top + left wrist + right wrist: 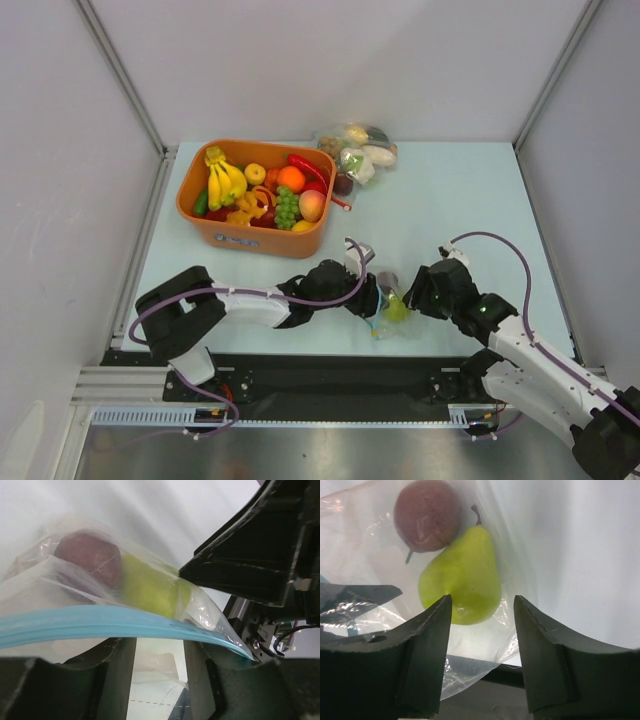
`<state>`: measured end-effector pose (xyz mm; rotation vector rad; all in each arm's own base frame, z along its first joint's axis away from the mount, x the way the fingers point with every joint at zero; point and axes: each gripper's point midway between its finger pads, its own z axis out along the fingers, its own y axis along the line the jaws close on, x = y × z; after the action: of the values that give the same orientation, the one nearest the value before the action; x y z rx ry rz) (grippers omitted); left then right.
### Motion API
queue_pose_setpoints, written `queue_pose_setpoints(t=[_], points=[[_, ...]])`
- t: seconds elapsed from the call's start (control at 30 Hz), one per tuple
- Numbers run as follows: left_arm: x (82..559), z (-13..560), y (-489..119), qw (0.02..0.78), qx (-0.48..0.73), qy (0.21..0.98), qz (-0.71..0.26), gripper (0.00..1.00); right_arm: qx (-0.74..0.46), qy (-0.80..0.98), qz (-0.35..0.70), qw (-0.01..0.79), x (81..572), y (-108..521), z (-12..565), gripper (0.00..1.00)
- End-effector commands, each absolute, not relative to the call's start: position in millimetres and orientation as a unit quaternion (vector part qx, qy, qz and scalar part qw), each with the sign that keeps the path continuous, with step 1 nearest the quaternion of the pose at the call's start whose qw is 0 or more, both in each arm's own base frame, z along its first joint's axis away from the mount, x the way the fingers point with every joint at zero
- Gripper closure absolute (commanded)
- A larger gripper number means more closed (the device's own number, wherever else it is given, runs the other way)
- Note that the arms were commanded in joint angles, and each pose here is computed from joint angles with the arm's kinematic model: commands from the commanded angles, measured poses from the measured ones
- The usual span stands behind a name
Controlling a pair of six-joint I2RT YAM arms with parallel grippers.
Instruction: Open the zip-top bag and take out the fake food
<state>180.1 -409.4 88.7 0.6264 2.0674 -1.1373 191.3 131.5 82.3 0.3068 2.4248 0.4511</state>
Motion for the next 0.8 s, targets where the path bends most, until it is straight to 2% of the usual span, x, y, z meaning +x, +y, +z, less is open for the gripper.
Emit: queue_pose_setpoints(t=[0.0,0.27,0.57,0.7,0.77], points=[[174,97,-420,0.349,0.259,0.770,-0.468,0.51,0.138,0.914,0.204,0.322,196,139,80,0.44],[171,98,-427,0.346,0.265,0.761,-0.481,0.41,0.143,0.926,0.197,0.289,188,138,55,0.58],[172,90,-432,0.342,0.263,0.769,-0.472,0.34,0.143,0.938,0.185,0.256,174,135,34,0.76],[173,86,-434,0.344,0.264,0.775,-0.461,0.32,0.150,0.940,0.178,0.248,169,131,30,0.92],[174,85,-434,0.348,0.265,0.778,-0.451,0.31,0.152,0.942,0.173,0.244,167,129,29,0.97]])
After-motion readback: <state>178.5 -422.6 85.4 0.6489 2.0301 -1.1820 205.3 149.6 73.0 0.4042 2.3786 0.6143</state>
